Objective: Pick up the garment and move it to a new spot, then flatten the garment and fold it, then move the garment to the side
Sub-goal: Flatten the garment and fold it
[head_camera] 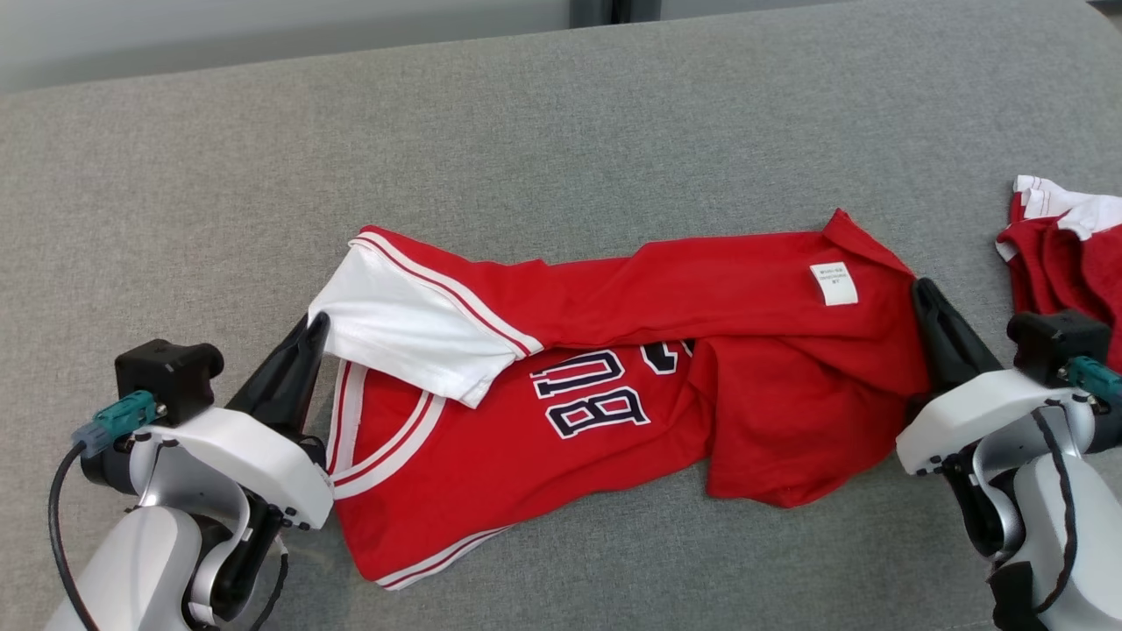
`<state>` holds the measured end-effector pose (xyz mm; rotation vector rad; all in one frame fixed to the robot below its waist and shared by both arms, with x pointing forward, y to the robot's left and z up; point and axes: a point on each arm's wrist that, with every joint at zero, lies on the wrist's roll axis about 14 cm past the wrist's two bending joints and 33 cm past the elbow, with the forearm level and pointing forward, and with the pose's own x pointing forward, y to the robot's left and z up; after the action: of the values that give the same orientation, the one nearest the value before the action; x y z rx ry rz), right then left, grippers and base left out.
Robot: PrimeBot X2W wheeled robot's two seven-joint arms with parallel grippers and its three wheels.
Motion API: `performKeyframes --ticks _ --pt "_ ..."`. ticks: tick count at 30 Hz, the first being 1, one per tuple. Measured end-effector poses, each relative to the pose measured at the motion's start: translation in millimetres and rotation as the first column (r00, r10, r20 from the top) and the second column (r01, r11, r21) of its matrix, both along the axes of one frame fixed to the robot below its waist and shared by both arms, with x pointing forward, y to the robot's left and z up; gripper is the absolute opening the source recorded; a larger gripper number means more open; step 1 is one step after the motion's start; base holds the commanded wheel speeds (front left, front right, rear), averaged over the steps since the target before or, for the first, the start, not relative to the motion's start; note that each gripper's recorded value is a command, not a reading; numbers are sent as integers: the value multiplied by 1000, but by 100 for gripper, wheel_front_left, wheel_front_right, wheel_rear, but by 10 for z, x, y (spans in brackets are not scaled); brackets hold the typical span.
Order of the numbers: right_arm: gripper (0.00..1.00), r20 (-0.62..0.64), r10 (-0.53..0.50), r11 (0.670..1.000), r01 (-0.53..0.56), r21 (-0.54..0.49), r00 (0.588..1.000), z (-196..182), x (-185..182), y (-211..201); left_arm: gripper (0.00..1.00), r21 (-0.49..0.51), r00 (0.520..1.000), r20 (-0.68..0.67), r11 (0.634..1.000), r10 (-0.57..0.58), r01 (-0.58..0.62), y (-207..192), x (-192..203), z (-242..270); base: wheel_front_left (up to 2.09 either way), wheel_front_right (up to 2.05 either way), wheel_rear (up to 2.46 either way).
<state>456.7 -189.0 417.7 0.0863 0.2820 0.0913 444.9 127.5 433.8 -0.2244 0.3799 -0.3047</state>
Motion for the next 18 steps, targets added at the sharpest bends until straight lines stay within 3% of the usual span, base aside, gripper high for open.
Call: performKeyframes --ticks 5,6,10,13,18 --pt "0 172 -18 1000 18 7 985 505 143 -108 0 -19 989 143 999 33 -30 16 124 350 0 0 0" --pt "0 267 -27 1000 24 14 963 816 196 -149 0 -28 973 223 998 53 -48 38 191 576 0 0 0" --pt "0 428 -34 999 18 41 903 1423 215 -164 0 -49 911 404 996 88 -74 82 290 1156 0 0 0" --pt "0 537 -28 999 6 42 843 1902 179 -173 0 -57 832 545 995 104 -87 134 310 1666 0 0 0" --pt "0 721 -4 999 -28 33 692 2782 15 -119 0 -66 642 761 995 96 -70 132 185 2615 0 0 0"
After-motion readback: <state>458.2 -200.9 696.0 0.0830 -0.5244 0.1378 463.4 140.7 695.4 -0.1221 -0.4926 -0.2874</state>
